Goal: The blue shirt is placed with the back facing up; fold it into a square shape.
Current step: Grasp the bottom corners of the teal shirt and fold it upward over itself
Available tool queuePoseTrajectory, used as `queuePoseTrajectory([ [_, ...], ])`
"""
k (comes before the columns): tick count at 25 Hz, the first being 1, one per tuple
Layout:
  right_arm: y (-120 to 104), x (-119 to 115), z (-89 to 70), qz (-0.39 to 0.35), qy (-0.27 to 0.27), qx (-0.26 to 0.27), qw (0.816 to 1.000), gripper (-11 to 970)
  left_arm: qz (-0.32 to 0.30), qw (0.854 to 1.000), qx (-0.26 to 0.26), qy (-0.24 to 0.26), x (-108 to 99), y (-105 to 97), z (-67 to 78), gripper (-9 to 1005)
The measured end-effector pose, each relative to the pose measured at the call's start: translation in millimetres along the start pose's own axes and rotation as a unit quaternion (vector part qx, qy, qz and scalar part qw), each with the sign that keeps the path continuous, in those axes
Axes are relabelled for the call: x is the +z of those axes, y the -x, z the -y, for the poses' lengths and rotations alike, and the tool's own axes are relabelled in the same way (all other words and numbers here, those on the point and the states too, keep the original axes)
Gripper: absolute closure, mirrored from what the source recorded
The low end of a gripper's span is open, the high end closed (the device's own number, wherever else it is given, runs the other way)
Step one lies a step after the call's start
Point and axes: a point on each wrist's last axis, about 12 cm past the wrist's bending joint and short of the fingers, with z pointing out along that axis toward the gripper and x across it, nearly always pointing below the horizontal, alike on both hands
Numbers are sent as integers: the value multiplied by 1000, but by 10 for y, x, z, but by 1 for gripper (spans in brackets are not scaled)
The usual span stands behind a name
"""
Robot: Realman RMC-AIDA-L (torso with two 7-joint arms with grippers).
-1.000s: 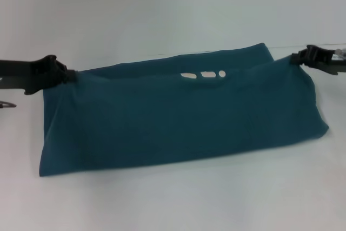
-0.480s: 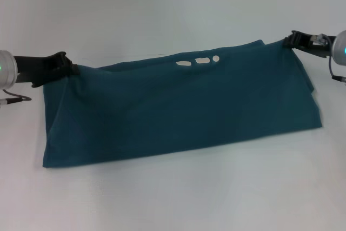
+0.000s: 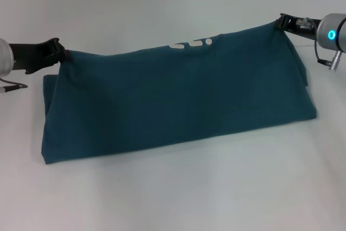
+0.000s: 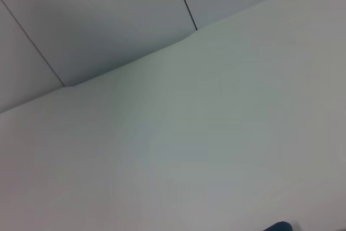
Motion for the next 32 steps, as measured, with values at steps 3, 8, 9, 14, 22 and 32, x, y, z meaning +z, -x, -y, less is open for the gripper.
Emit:
queuePoseTrajectory([
  [3, -24, 37, -28, 2, -11, -12, 1000, 924, 7, 1000, 2, 5, 10, 10, -7, 984],
  [8, -61, 66, -44, 5, -23, -20, 1000, 913, 11, 1000, 3, 11, 36, -10, -20, 985],
  [9, -61, 68, -47, 5, -23, -21, 999, 911, 11, 1000, 2, 14, 50, -31, -35, 985],
  [14, -70, 76, -68, 3, -23, -29, 999, 901, 10, 1000, 2, 18, 75, -57, -39, 982],
  [22, -31, 86, -113, -4, -15, -44, 999, 884, 23, 1000, -4, 21, 73, -47, -62, 969],
  [32, 127, -42, 199, -1, -30, -14, 999, 710, 51, 998, -25, 28, 29, -55, -171, 720],
])
